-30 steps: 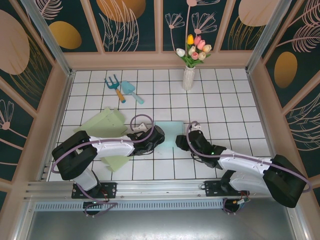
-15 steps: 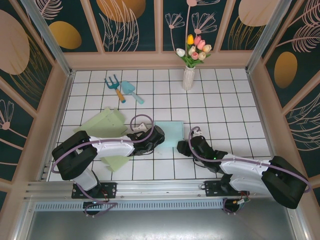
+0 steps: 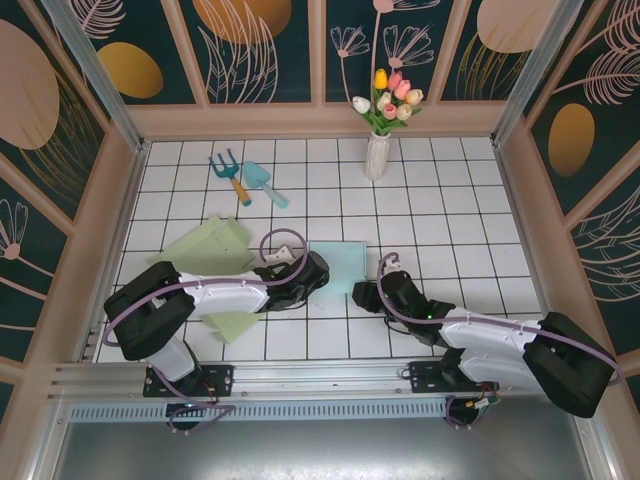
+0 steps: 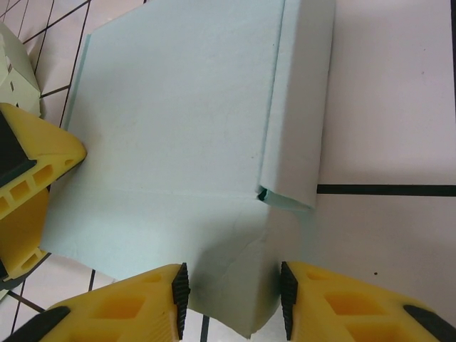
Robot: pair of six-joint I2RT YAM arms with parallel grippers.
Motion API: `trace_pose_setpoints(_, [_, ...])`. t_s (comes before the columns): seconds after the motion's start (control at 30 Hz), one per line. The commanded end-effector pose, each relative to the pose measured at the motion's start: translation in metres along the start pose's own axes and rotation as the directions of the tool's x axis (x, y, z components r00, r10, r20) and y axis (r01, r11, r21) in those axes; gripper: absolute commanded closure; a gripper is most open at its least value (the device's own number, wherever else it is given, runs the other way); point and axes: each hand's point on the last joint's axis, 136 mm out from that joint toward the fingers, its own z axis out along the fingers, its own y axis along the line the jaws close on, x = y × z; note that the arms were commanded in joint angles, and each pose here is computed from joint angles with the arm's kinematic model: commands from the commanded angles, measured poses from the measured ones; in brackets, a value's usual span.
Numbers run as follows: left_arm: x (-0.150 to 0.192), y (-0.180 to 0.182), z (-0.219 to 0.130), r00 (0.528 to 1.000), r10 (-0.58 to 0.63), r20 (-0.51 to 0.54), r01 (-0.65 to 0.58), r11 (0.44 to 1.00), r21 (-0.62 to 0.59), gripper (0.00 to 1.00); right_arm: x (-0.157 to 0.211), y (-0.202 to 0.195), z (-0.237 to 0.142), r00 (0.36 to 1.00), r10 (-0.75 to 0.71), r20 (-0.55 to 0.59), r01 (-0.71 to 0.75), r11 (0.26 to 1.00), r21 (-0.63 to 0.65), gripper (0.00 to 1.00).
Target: Fold the paper box
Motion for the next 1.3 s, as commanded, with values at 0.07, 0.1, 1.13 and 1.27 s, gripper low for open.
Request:
trace_pose_setpoints(0.07, [-0.002,0.047,0.006,0.999,0.041,0.016,-0.038,0.987,-0.156,0.45,-0.005,0.007,-0.002,0.999,-0.021,0.03,0.022,0.999,-0.034,0.59])
trace_pose_setpoints(0.1, [-0.002,0.047,0.006,0.999,0.041,0.015,-0.039,0.987,-0.157,0.45,-0.005,0.007,-0.001,0.999,-0.028,0.032,0.029,0.999,-0.034,0.6])
trace_pose_setpoints(1.13, [-0.001,0.051,0.009,0.999,0.051,0.011,-0.048,0.984,-0.17,0.46,-0.004,-0.016,0.004,0.986,-0.124,0.111,0.123,0.992,0.017,0.61])
trace_pose_setpoints(1.27, [0.0,0.051,0.01,0.999,0.051,0.01,-0.049,0.984,-0.171,0.46,-0.004,-0.013,0.004,0.984,-0.13,0.118,0.131,0.991,-0.001,0.62])
